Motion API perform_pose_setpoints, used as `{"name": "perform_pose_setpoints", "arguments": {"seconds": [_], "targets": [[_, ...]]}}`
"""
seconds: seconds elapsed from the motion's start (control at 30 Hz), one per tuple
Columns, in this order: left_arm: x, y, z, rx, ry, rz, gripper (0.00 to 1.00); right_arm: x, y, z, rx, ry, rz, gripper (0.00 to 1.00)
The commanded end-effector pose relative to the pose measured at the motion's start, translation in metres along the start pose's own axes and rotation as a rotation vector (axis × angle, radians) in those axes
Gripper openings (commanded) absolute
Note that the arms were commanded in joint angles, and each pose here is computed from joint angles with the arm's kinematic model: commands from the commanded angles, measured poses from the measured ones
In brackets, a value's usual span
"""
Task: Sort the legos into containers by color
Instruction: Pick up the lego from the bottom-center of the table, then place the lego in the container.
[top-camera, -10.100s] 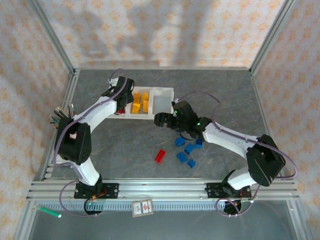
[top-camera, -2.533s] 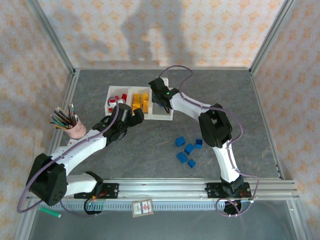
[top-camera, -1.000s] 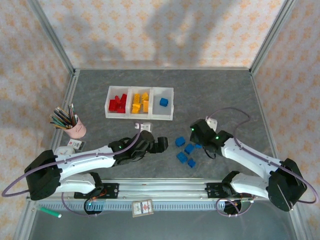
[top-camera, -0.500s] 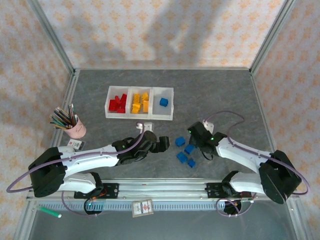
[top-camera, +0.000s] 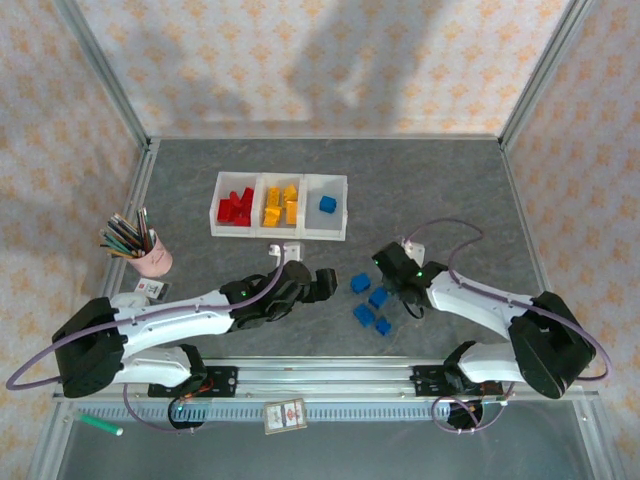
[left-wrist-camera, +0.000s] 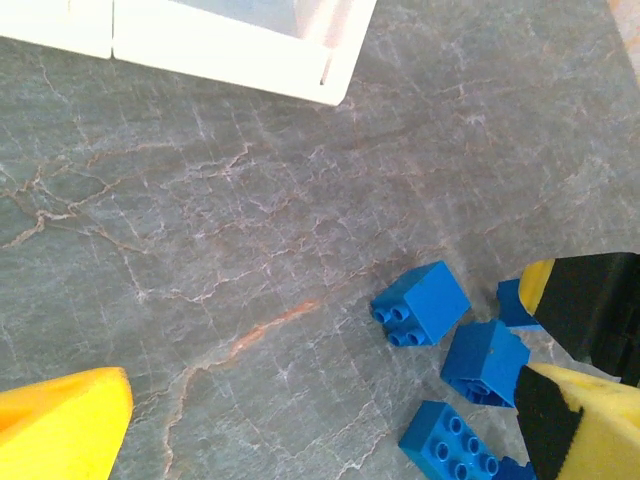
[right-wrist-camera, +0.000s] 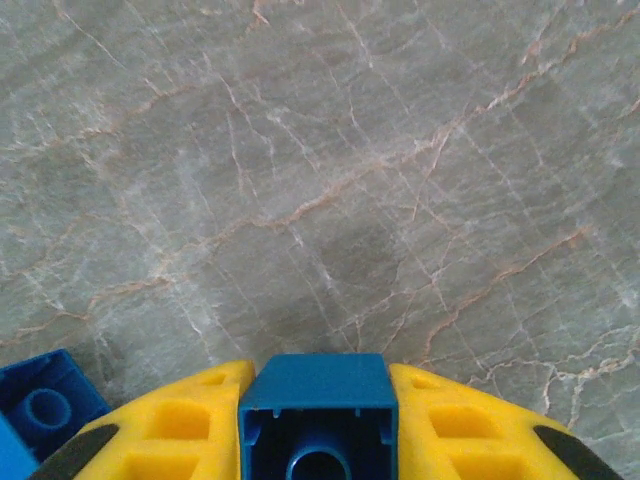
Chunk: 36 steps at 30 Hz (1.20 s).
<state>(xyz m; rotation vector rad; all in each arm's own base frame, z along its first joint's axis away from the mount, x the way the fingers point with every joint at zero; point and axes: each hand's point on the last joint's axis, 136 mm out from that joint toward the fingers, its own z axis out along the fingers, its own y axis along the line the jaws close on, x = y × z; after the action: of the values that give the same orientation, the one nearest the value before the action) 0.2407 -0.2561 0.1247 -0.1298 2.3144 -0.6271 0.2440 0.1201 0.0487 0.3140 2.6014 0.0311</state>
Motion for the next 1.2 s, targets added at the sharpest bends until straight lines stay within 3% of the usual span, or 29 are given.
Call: {"name": "perform_pose_setpoints", "arguments": {"seconds": [0.0,0.47,0.73,1.17], "targets": [[-0.019,0.004,-0.013,-0.036,-0.068,-0.002,0.99,-0.031,0.012,-0.026,-0.021,-0.081,-0.019,0.23],[-0.088,0.056,-0.050,-0.146,-0.233,-0.045,0.99,-0.124,0.150,-0.057,-0.207,-0.203,-0.138,0.24],[-0.113,0.075,-0.041,-0.183,-0.249,-0.076,0.99,-0.166,0.198,-0.014,-0.192,-0.196,-0.190,0.25],[-0.138,0.089,-0.020,-0.199,-0.258,-0.117,0.99,-0.206,0.229,0.054,-0.150,-0.177,-0.222,0.26]]}}
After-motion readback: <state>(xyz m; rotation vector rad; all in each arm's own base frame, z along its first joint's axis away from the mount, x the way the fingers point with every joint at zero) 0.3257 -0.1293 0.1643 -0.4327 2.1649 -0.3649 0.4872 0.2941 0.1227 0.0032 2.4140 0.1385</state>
